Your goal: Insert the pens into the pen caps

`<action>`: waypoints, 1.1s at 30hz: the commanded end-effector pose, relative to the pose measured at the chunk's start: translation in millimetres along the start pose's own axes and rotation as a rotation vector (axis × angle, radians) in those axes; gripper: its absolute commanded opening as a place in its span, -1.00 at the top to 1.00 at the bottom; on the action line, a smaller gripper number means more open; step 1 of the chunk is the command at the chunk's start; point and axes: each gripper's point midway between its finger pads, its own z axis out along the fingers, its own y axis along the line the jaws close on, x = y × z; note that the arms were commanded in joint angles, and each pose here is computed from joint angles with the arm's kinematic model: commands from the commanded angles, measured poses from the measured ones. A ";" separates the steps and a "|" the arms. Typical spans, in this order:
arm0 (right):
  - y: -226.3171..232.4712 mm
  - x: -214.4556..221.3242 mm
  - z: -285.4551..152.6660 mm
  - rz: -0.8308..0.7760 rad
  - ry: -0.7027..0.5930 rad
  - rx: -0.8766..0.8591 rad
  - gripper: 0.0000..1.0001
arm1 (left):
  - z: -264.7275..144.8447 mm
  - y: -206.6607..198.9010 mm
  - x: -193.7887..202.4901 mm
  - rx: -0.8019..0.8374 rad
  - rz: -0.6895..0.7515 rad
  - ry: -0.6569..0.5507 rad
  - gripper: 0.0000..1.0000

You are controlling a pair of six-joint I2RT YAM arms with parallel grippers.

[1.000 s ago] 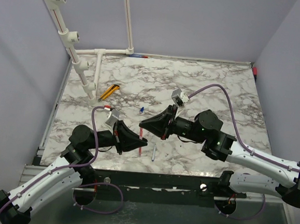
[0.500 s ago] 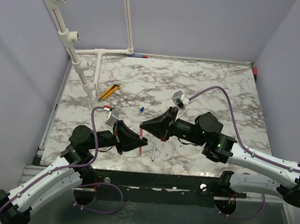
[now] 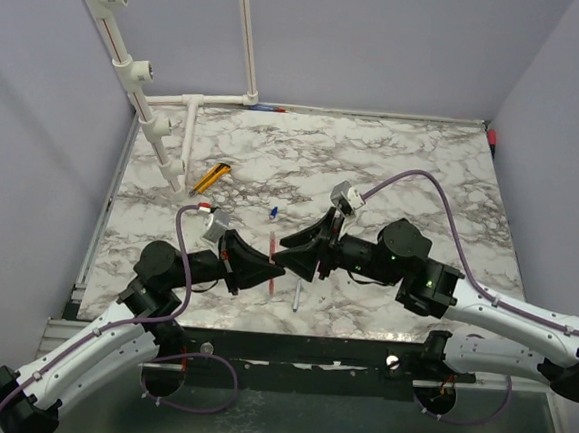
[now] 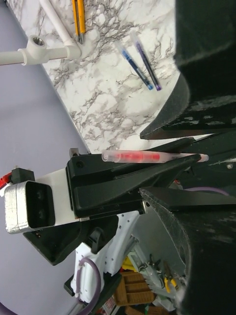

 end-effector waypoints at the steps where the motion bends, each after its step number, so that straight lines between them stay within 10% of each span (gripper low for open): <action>1: 0.4 -18.6 -9.0 -0.039 -0.012 0.044 0.03 | -0.7 -0.6 -8.7 -0.013 0.034 -0.029 1.00; 12: -3.6 -46.3 3.9 -0.033 0.023 0.135 -0.07 | -1.1 1.2 -5.4 -0.020 0.030 -0.012 1.00; 33: -11.7 -17.1 27.9 -0.003 0.163 0.153 0.36 | -1.1 1.7 -4.0 -0.021 0.036 -0.002 1.00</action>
